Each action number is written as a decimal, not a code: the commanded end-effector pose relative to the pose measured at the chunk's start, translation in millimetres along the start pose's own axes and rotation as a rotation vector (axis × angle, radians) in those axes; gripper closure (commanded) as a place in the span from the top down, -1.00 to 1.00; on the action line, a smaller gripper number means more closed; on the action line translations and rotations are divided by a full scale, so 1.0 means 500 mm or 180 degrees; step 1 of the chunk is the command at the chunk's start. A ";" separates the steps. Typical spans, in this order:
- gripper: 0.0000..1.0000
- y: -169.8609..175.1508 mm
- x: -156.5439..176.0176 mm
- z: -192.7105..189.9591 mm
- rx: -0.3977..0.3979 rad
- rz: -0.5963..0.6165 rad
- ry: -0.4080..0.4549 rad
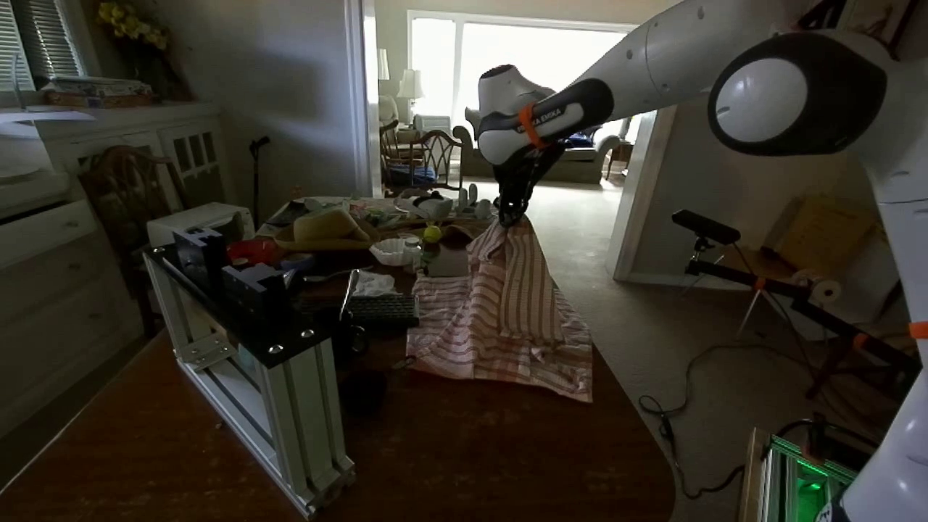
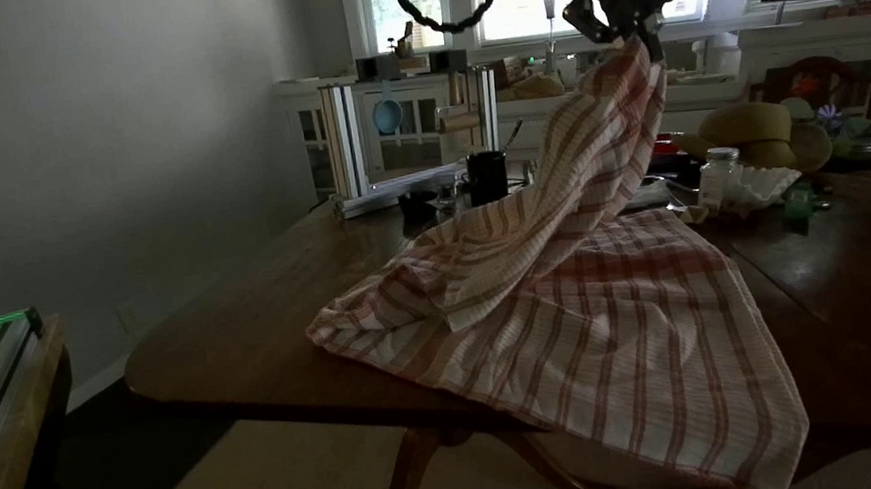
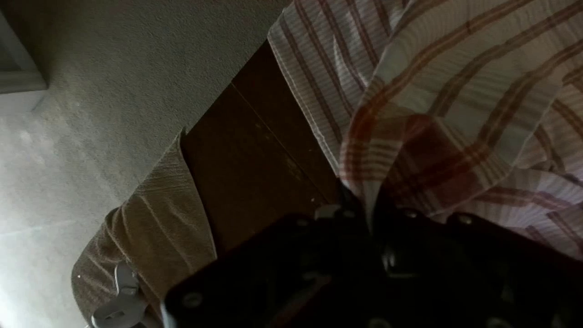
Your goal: Fold the towel
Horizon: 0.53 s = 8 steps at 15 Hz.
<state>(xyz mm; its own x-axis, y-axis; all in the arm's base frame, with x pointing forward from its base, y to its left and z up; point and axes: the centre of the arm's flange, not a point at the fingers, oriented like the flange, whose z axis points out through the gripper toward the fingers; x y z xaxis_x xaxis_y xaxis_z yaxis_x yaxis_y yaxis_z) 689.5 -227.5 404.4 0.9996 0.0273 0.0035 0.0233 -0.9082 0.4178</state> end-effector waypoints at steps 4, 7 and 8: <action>-0.96 0.004 0.098 0.139 -0.0220 0.0152 0.0161; -0.96 -0.011 0.120 0.199 -0.0267 0.0166 0.0130; -0.96 -0.015 0.125 0.219 -0.0272 0.0183 0.0121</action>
<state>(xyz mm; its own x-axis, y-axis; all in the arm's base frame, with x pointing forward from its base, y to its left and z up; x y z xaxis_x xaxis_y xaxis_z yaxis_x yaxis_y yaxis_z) 726.3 -251.7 327.4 0.9990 0.0107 0.0440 -0.0107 -0.8881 0.4596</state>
